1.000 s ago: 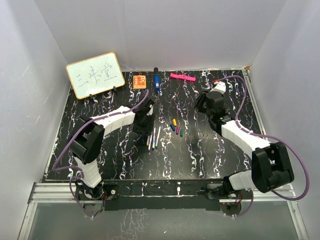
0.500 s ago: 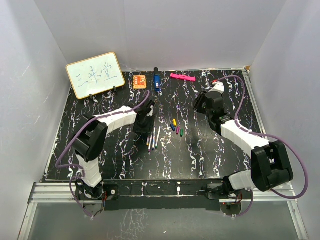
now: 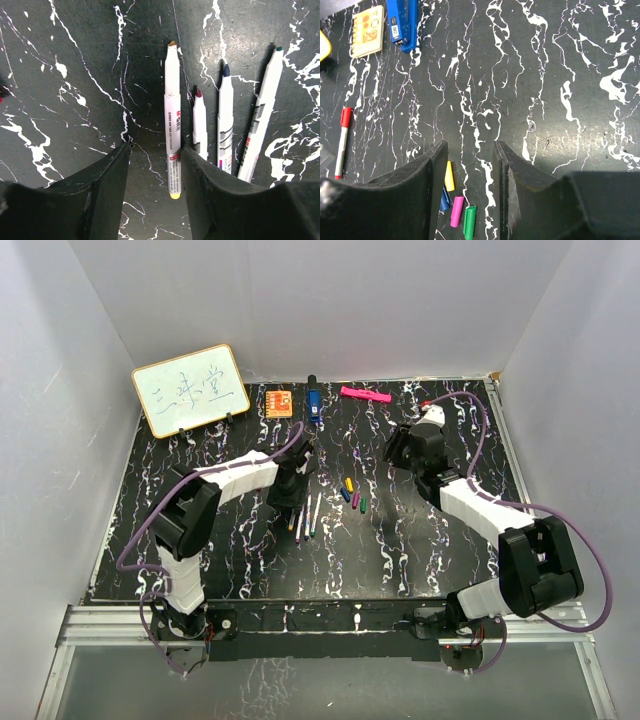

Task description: Insert the pens into the pen caps

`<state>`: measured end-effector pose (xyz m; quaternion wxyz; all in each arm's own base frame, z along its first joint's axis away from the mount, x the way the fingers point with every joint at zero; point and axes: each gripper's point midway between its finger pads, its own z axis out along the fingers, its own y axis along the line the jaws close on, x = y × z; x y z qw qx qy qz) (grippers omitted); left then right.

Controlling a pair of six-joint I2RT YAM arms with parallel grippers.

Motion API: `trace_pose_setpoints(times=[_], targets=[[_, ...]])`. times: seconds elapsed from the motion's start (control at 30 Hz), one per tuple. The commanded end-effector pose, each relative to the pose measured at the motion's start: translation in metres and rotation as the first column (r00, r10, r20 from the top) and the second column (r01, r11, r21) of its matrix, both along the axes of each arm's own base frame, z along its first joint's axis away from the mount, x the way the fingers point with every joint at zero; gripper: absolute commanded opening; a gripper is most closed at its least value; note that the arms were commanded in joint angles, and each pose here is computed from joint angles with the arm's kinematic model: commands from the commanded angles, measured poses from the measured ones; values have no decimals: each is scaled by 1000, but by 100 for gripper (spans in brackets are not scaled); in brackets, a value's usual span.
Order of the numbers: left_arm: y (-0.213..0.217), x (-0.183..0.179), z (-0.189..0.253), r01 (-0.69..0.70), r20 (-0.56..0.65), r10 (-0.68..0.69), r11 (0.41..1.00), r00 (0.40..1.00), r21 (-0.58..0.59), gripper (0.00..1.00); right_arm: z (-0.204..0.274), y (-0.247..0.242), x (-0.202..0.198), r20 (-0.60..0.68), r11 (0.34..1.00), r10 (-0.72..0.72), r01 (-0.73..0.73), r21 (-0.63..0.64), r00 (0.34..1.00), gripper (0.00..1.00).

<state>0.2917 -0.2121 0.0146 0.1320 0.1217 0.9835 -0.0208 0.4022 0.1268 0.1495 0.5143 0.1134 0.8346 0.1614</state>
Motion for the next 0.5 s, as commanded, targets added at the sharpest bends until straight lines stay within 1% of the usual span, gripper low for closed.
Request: trace_pose_setpoints(times=[0.0, 0.07, 0.13, 0.27, 0.37, 0.47], targets=[[17, -5, -6, 6, -34, -3, 995, 999, 103, 42, 12, 7, 7, 36, 999, 30, -31, 19, 999, 43], [19, -7, -7, 10, -44, -6, 994, 999, 113, 39, 12, 8, 7, 34, 999, 39, -39, 22, 999, 45], [20, -9, -7, 17, -54, -10, 993, 998, 118, 37, 13, 9, 7, 34, 999, 42, -42, 25, 999, 44], [24, -15, -8, 41, -88, -29, 990, 996, 136, 35, 13, 9, 9, 26, 999, 37, -37, 21, 999, 37], [26, -16, -8, 56, -99, -42, 988, 994, 145, 34, 12, 10, 10, 11, 999, 42, -42, 17, 999, 35], [25, -14, -9, 68, -110, -54, 989, 992, 132, 30, 11, 11, 11, 1, 999, 48, -48, 18, 999, 35]])
